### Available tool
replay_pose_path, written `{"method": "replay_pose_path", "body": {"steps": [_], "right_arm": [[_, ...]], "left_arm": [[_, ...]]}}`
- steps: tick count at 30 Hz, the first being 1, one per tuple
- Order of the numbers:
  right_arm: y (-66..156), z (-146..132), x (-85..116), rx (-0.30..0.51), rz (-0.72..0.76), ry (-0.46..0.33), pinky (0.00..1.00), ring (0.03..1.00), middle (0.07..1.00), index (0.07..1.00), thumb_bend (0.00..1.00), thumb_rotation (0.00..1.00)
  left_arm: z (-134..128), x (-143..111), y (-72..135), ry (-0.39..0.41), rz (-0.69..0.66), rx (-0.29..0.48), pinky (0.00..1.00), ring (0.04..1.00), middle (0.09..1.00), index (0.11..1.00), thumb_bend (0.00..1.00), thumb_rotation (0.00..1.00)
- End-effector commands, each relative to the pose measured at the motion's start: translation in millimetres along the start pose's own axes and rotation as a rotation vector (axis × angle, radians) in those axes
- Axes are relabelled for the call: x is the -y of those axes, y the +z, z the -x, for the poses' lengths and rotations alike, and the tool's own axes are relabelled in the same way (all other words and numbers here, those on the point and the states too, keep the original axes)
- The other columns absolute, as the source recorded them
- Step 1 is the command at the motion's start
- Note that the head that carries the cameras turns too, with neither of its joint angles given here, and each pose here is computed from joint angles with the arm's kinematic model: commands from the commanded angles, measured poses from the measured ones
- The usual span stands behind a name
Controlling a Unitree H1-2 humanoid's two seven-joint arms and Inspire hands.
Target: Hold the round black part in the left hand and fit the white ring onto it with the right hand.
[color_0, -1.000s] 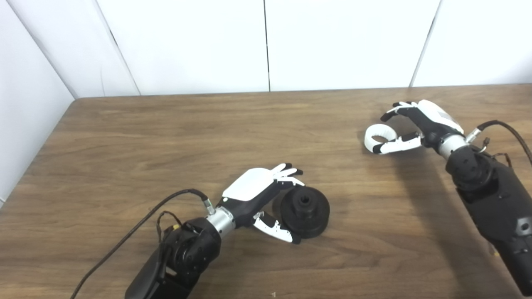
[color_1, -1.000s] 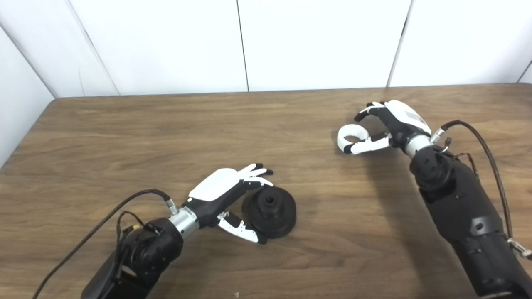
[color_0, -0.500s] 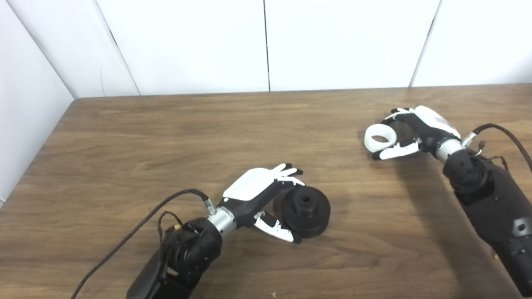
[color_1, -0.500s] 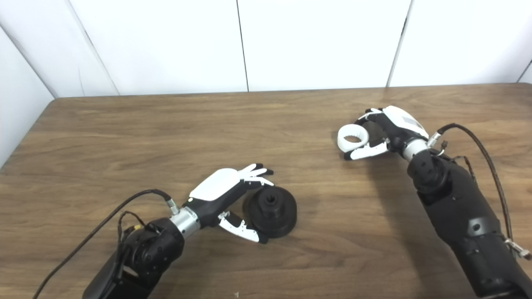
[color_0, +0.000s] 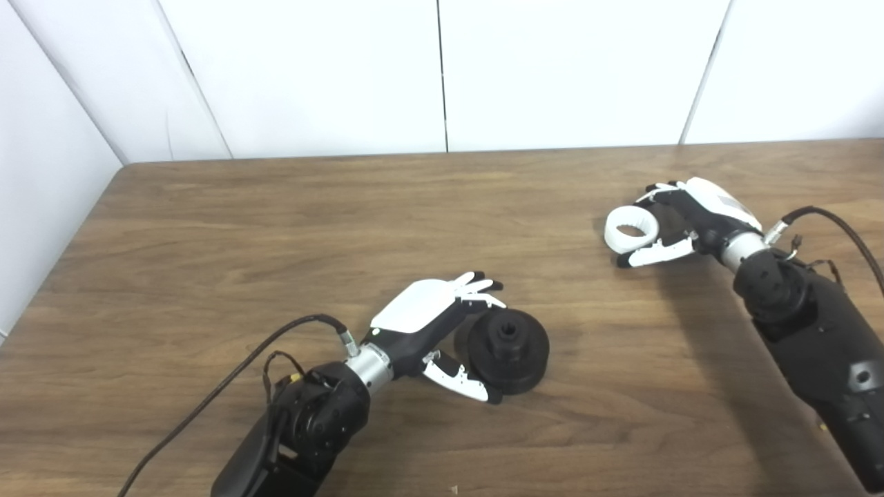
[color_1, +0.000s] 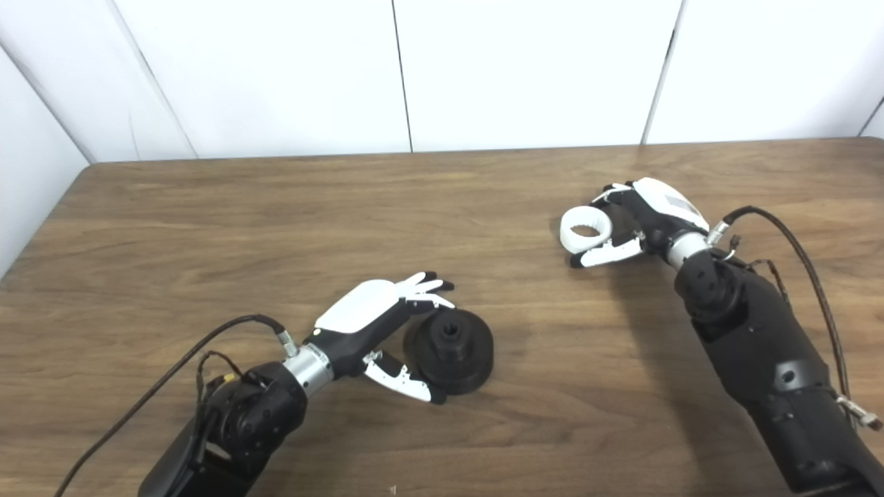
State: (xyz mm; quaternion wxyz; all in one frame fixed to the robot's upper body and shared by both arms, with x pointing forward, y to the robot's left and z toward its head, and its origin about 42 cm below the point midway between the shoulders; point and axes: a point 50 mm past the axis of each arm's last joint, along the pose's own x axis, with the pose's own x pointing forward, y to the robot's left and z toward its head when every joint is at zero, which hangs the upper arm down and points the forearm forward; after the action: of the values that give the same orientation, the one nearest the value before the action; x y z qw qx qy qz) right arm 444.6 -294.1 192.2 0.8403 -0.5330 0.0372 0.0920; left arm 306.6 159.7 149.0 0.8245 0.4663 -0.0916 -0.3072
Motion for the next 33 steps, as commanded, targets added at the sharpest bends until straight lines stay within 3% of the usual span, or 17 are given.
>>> {"method": "replay_pose_path", "body": {"steps": [1,33], "right_arm": [[18.3,-8.0,27.7,0.074,0.016,-0.087,1.0,1.0,0.925,0.689,0.86,0.36],[15.8,-8.3,24.2,0.101,-0.037,-0.149,0.98,0.984,0.896,0.603,0.78,0.32]], "left_arm": [[1.0,4.5,-6.6,-0.027,-0.007,-0.041,0.93,1.0,0.95,0.663,0.72,0.29],[3.7,7.2,-7.4,-0.034,-0.002,-0.05,0.93,1.0,0.954,0.666,0.72,0.3]]}}
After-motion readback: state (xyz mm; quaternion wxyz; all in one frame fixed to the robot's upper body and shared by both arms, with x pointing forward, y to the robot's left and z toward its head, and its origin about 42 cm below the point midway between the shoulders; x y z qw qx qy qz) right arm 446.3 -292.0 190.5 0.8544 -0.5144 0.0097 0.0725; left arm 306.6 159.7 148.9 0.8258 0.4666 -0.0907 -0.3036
